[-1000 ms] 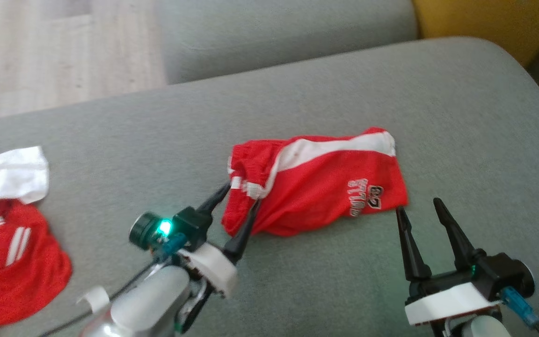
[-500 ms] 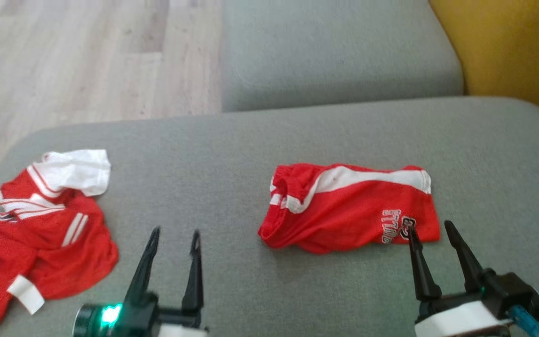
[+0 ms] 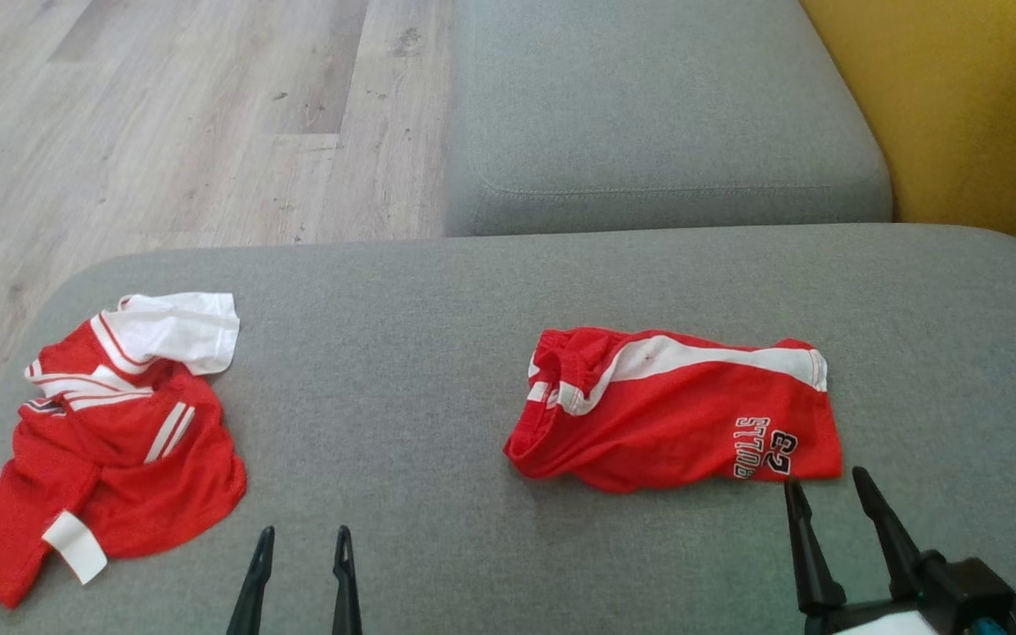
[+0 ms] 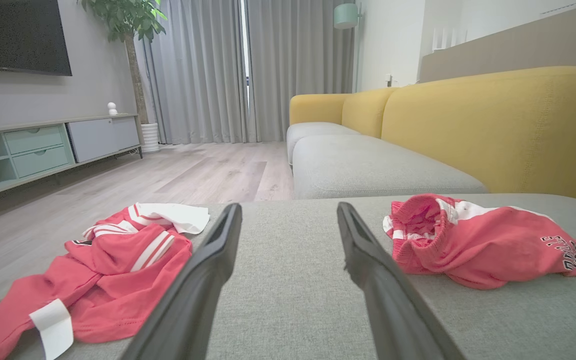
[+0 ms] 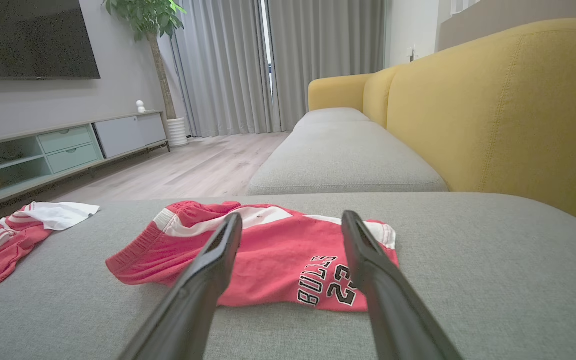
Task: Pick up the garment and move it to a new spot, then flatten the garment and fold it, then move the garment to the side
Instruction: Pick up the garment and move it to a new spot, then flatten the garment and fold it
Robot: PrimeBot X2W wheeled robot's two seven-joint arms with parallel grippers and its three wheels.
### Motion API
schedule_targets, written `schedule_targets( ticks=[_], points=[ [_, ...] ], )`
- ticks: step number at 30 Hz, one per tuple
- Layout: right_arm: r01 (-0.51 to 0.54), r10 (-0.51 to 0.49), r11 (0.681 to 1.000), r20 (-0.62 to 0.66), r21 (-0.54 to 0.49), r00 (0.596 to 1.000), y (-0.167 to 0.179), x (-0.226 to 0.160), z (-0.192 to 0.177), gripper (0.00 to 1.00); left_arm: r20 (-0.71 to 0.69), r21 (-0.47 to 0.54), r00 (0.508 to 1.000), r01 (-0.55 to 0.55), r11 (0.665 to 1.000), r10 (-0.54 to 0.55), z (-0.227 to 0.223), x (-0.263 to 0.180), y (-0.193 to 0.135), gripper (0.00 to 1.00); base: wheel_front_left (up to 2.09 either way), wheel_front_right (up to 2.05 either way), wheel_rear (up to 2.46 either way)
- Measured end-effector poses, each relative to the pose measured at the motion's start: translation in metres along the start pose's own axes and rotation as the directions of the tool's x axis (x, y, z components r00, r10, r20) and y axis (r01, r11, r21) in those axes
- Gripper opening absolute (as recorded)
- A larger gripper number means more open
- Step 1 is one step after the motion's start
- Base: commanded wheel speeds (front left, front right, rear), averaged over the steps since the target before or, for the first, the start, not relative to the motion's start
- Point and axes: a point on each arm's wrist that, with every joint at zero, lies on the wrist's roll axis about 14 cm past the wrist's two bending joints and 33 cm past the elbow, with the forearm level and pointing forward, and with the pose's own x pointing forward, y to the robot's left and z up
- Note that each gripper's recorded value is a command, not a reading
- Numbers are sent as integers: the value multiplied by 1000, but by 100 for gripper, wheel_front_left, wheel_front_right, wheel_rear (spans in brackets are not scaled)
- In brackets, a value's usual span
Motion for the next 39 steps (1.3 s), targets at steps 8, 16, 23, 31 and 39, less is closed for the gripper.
schedule_targets(
  ticks=[8,16,23,31,39],
  points=[
    [4,-4,1000,-8,4,1000,-1,-4,-3,100,3,7,1000,13,1000,-13,-1,0,2,100,0,0,0],
    [1,0,1000,-11,3,1000,0,-4,-4,100,-8,6,1000,29,1000,-29,-5,-1,-1,100,0,0,0],
    [-4,4,1000,-14,4,1000,2,-5,-5,100,-22,3,1000,20,1000,-20,-10,-2,2,100,0,0,0],
    [-2,3,1000,-26,7,1000,3,-9,-9,100,-26,2,999,31,1000,-31,-11,-2,0,100,0,0,0],
    [2,-1,1000,-42,12,999,3,-15,-14,100,-32,-2,998,49,999,-49,-12,0,-4,100,0,0,0]
  ],
)
